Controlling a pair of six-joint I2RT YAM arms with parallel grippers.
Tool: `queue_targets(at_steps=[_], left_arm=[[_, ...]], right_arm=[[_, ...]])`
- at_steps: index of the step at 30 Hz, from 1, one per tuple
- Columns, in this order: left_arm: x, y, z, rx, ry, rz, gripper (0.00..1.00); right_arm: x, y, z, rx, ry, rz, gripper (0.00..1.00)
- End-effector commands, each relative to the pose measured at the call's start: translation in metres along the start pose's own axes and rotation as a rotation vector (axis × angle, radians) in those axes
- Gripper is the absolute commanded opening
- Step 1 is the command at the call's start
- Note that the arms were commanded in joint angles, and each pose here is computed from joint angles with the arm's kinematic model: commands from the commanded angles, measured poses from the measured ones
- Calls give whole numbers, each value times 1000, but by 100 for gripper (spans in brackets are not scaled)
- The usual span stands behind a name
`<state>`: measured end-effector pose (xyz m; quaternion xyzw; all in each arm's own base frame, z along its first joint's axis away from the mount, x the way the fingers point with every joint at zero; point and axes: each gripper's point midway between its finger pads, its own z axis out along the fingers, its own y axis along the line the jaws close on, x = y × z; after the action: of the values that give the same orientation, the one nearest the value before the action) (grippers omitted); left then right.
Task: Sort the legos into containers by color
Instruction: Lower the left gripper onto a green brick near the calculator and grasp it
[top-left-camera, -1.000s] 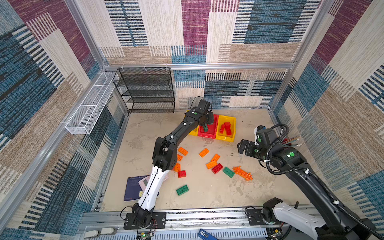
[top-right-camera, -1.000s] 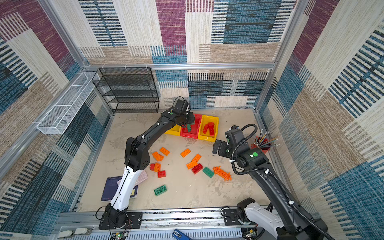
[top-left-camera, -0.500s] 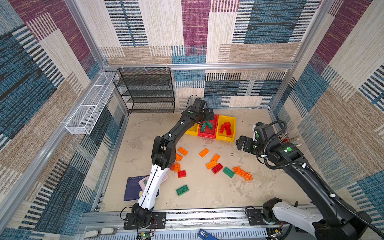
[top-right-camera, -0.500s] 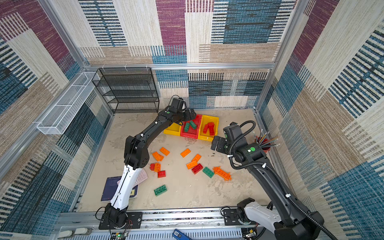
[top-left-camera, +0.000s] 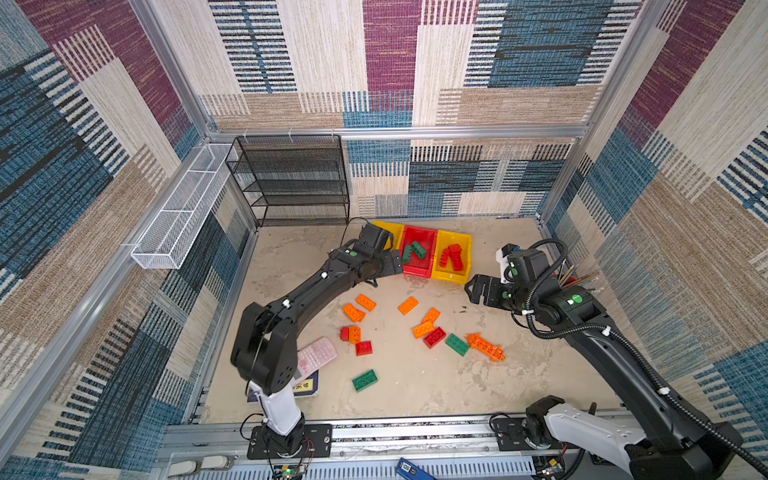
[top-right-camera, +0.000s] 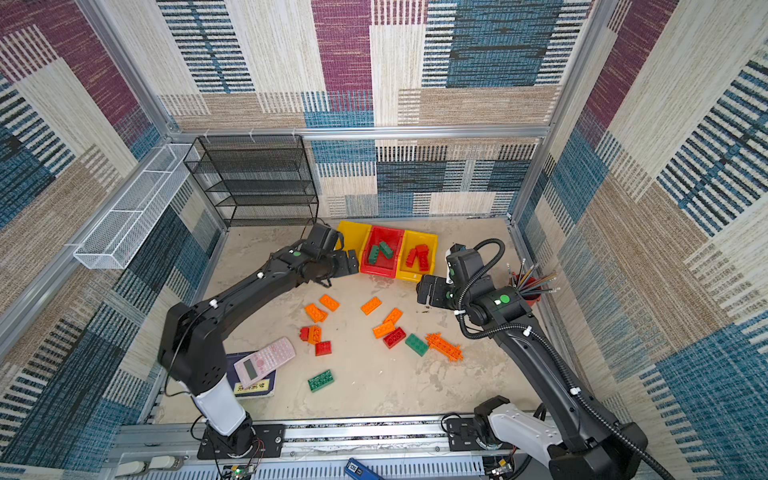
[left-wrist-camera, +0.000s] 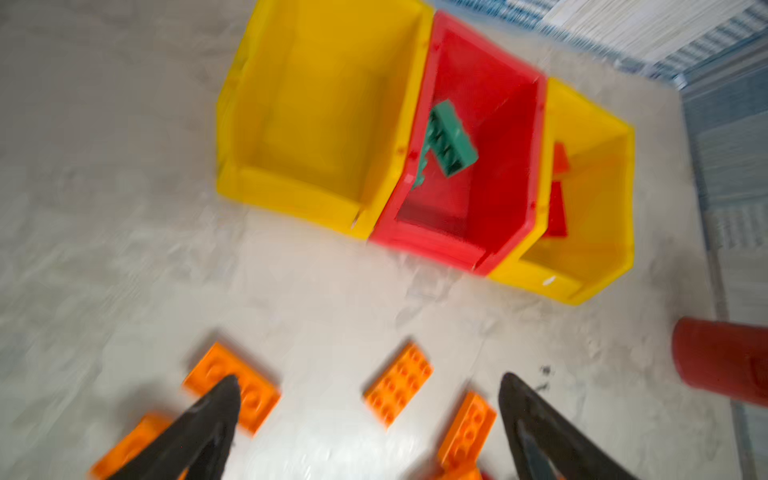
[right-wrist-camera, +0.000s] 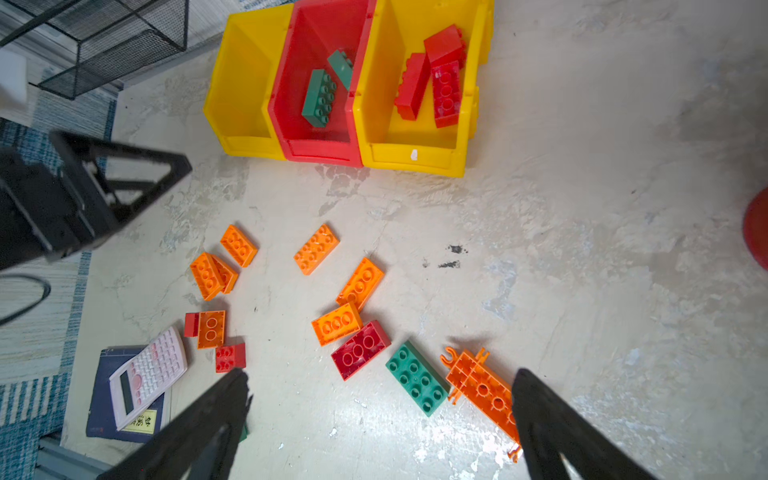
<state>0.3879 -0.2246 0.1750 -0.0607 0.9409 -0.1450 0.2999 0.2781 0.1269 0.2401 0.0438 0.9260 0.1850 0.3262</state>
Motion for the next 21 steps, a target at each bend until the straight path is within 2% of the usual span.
queue_targets(at_steps=[1, 6, 12, 16, 21], left_arm=[[33, 42, -32, -135, 5, -92, 98], [95, 74, -84, -221, 31, -176, 100], [158, 96, -117, -291, 86, -271, 100], [194, 94, -119, -305, 129, -300, 100], [228, 83, -102, -285, 165, -355, 99]], right_arm=[[-9, 18, 6, -81, -15, -57, 100], [-6, 19, 17, -81, 23, -102, 100], [3, 23, 23, -117, 51, -125, 100], [13, 22, 26, -142, 70, -130, 100], [25, 15, 19, -133, 69, -129, 100]])
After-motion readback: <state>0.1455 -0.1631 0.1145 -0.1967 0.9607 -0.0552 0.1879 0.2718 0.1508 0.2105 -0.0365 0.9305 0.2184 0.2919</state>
